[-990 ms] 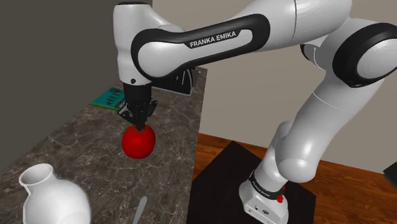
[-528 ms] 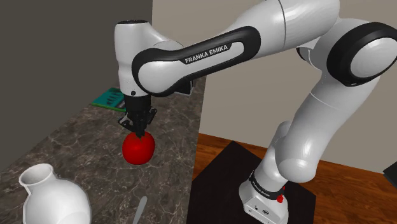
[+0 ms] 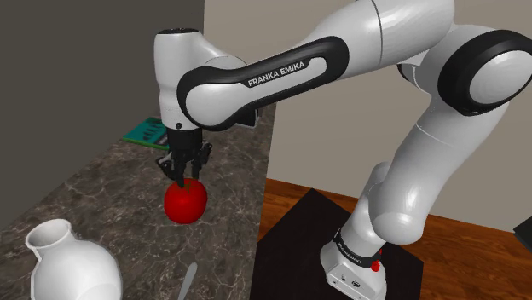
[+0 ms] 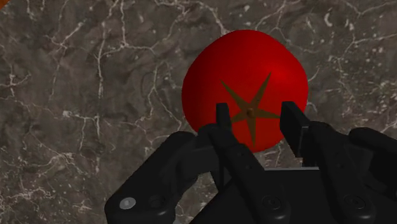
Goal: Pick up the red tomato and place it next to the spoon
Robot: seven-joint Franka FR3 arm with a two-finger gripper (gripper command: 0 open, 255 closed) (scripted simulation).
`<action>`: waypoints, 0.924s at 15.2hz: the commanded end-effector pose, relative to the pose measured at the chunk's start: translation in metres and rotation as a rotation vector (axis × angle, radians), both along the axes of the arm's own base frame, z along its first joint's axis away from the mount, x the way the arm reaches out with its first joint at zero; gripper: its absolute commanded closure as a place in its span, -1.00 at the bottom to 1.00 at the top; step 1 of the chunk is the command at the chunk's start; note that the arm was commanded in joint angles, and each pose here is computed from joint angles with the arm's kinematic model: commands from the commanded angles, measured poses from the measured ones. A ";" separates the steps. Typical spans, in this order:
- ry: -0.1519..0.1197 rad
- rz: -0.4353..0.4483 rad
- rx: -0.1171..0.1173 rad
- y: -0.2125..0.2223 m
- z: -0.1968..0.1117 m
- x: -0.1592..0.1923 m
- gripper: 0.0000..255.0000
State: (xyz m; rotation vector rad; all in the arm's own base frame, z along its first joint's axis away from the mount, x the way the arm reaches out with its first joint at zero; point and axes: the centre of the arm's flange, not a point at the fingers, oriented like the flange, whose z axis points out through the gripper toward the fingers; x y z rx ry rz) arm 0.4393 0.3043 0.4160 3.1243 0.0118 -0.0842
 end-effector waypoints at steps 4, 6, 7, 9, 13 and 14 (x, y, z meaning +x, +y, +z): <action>0.000 0.000 0.000 0.000 0.000 0.000 -1.00; 0.000 0.000 0.000 0.000 0.013 0.001 -1.00; 0.000 0.000 0.000 0.000 0.026 0.001 -1.00; 0.000 0.000 0.000 0.001 0.050 0.003 -1.00; 0.000 0.000 0.000 0.001 0.050 0.003 -1.00; 0.000 0.000 0.000 0.001 0.050 0.003 -1.00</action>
